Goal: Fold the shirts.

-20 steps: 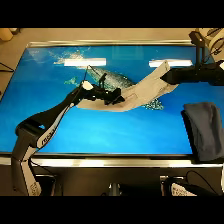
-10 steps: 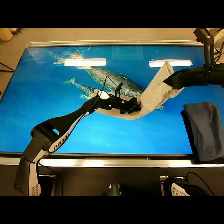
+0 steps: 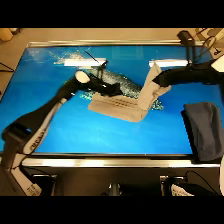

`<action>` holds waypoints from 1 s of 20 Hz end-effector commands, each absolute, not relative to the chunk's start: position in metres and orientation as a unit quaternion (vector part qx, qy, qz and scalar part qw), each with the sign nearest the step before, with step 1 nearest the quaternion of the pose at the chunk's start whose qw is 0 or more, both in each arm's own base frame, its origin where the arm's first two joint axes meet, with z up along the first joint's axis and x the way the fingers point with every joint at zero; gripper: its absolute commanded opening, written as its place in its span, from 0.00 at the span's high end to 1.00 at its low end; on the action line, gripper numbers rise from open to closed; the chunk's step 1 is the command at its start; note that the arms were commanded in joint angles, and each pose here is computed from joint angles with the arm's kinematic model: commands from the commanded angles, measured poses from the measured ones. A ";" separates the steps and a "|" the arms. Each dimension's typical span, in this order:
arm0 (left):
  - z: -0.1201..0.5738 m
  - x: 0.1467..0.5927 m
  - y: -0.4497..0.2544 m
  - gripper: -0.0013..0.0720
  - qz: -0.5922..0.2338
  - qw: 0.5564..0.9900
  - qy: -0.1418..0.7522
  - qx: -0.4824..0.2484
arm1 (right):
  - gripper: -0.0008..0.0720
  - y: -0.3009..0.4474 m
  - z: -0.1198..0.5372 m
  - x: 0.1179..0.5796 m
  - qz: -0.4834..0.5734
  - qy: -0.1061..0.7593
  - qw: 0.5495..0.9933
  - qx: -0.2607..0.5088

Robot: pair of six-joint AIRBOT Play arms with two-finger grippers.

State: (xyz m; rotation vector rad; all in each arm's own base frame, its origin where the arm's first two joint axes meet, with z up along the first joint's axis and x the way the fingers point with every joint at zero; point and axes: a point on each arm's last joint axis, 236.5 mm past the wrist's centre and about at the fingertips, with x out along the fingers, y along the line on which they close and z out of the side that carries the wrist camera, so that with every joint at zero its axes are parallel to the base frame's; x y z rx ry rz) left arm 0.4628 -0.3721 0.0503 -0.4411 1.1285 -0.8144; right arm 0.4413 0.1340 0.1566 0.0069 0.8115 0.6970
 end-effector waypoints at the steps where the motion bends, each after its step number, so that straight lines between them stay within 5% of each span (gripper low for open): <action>1: 0.114 0.492 -0.240 0.95 -0.276 0.834 0.468 -0.096 | 0.96 0.193 0.132 0.467 0.347 0.370 0.862 0.008; 8: 0.291 0.448 -0.139 0.95 -0.228 0.918 0.306 -0.110 | 0.95 0.319 0.021 0.474 0.387 0.416 0.821 0.063; 9: 0.306 0.438 -0.138 0.95 -0.230 0.922 0.292 -0.107 | 0.80 0.330 0.008 0.471 0.390 0.427 0.812 0.082; 11: 0.325 0.424 -0.139 0.95 -0.236 0.928 0.271 -0.102 | 0.21 0.341 -0.001 0.469 0.399 0.434 0.800 0.109; 12: 0.329 0.418 -0.140 0.95 -0.238 0.928 0.268 -0.099 | 0.05 0.340 0.000 0.468 0.405 0.431 0.799 0.105; 16: 0.318 0.418 -0.138 0.95 -0.234 0.925 0.284 -0.091 | 0.06 0.281 0.013 0.467 0.399 0.448 0.799 0.040; 20: 0.304 0.420 -0.136 0.95 -0.229 0.923 0.298 -0.086 | 0.07 0.133 -0.002 0.451 0.279 0.559 0.780 -0.050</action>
